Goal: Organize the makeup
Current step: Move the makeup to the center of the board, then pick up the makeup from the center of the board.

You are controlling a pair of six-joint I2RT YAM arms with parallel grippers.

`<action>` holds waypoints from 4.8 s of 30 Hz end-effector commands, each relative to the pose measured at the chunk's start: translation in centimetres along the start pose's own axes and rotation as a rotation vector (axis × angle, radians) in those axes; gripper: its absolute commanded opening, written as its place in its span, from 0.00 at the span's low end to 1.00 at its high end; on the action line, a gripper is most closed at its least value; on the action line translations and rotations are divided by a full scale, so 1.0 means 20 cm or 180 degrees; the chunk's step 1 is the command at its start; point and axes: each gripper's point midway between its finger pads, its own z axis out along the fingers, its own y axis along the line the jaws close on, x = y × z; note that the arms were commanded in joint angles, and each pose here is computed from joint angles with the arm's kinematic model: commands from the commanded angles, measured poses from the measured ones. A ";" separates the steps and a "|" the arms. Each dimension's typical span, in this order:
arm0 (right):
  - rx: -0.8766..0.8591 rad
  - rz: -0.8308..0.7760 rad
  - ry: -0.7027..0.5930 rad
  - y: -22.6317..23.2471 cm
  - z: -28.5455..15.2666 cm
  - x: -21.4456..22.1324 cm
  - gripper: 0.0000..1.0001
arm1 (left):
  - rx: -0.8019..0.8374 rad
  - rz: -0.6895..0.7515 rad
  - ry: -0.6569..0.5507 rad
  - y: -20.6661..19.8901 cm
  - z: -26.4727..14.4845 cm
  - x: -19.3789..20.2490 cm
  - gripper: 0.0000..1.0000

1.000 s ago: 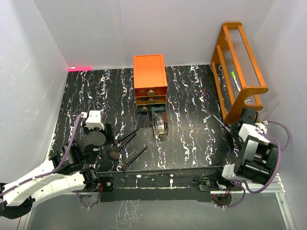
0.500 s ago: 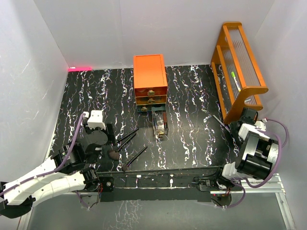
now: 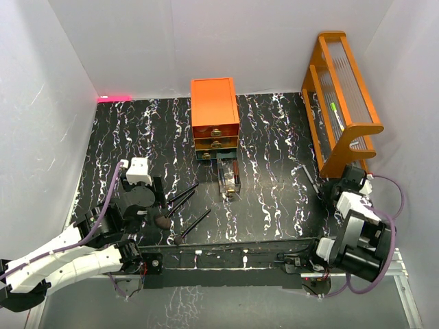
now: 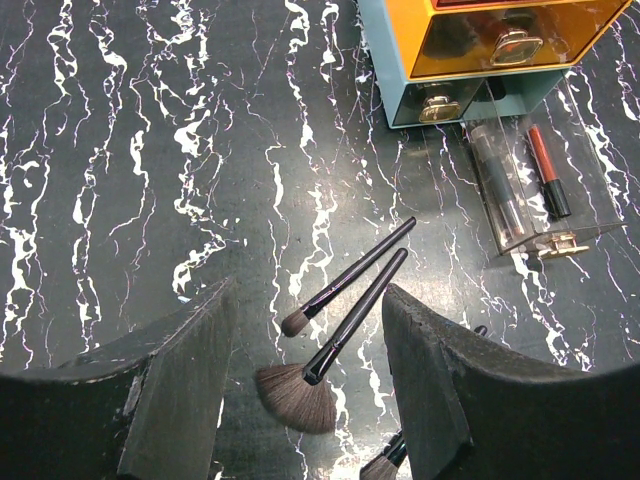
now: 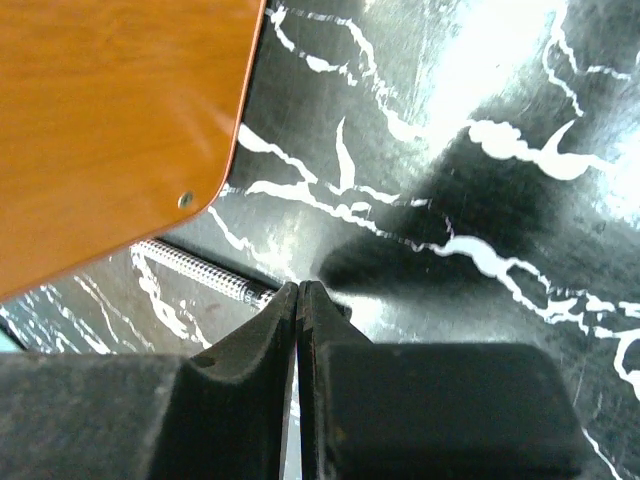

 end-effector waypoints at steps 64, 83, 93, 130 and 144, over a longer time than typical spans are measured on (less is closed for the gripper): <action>-0.0094 -0.3400 0.0828 0.39 -0.07 0.57 0.43 | -0.0254 -0.0114 0.0051 0.06 0.00 0.02 0.74; -0.0126 -0.3416 0.1025 0.33 -0.04 0.64 0.30 | -0.0247 -0.0119 0.0045 0.06 0.00 0.02 0.74; -0.0325 -0.3503 0.1094 0.41 -0.07 0.70 0.14 | -0.0238 -0.0135 0.0045 0.06 -0.01 0.01 0.74; -0.1972 -0.3733 0.0947 1.17 -0.74 1.44 0.08 | -0.0247 -0.0229 -0.0017 0.09 -0.03 0.00 0.74; -0.1714 -0.3661 0.0432 1.19 -0.57 1.38 0.08 | -0.0244 -0.0214 -0.0009 0.09 -0.03 0.00 0.74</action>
